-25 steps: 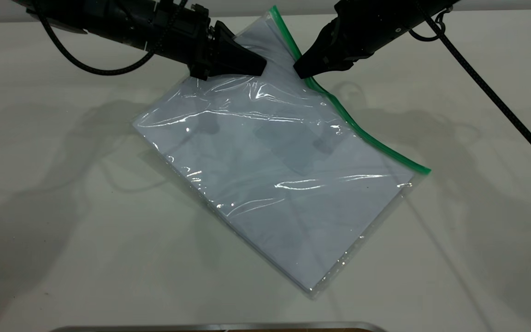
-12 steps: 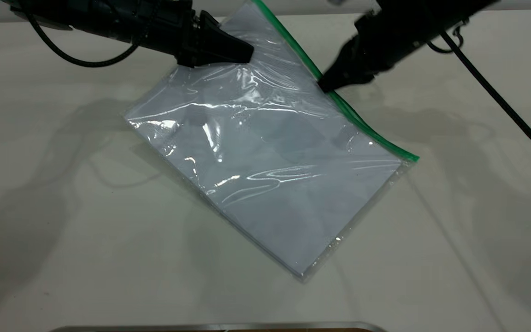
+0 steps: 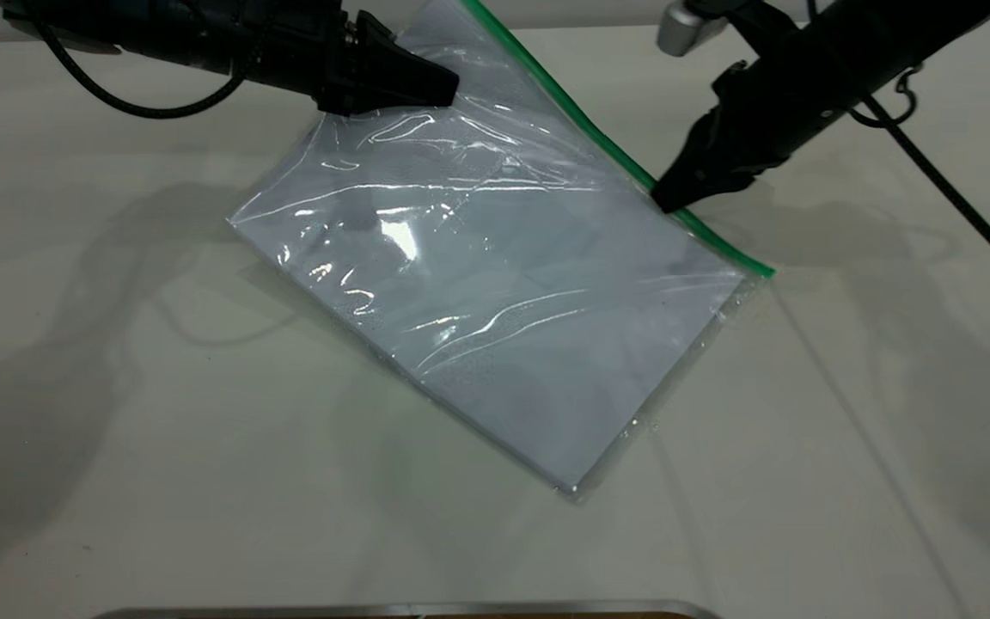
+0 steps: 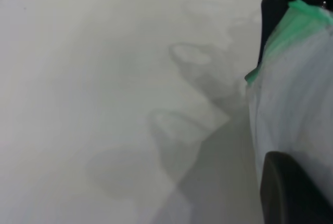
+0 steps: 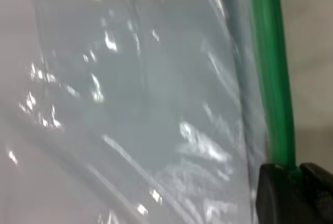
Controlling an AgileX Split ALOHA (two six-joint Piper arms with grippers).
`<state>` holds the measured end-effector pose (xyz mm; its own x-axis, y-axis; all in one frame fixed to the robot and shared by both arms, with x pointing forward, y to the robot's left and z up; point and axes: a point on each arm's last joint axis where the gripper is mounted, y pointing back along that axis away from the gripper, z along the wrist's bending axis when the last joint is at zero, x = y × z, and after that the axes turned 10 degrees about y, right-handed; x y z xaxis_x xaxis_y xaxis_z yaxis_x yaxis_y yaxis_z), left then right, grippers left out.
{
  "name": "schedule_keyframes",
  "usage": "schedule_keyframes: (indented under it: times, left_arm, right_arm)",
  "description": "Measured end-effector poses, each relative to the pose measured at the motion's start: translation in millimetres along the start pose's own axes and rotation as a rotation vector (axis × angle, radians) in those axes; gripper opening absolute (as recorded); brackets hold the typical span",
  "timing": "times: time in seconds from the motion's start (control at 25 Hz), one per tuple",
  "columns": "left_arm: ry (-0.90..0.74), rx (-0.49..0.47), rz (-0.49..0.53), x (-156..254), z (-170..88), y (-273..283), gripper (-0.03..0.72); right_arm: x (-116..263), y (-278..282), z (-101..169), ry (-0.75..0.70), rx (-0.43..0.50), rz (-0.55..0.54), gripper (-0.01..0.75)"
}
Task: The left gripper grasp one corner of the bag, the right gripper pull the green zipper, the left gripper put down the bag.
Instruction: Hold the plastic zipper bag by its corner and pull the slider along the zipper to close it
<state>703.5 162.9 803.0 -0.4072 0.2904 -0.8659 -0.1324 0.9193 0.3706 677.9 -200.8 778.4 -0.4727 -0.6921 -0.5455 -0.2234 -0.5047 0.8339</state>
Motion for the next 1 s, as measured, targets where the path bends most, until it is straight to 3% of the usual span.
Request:
schedule_keyframes:
  times: [0.4,0.6,0.68,0.8,0.92,1.0]
  left_arm:
    - [0.001,-0.01,0.003,0.9,1.9,2.4,0.055]
    - [-0.035,0.012,0.077,6.1,-0.1,3.3,0.055]
    - [-0.032,0.012,0.103,8.4,-0.1,3.6,0.06]
    - [-0.016,0.006,0.118,9.1,-0.6,1.3,0.1]
    - [0.025,-0.034,0.14,9.7,0.5,-3.8,0.221]
    - [0.061,-0.07,0.152,9.4,2.3,-5.5,0.342]
  right_arm:
    - [41.5,23.8,-20.6,-0.146,-0.065,0.1,0.087]
    - [50.3,28.4,-24.3,-0.19,-0.071,0.129,0.116]
    - [51.1,28.8,-25.1,-0.191,-0.068,0.13,0.163]
    - [50.7,28.8,-25.1,-0.197,-0.067,0.125,0.297]
    - [45.8,32.0,-28.2,-0.192,-0.056,0.112,0.441]
    - [37.7,38.8,-31.9,-0.18,-0.04,0.094,0.516]
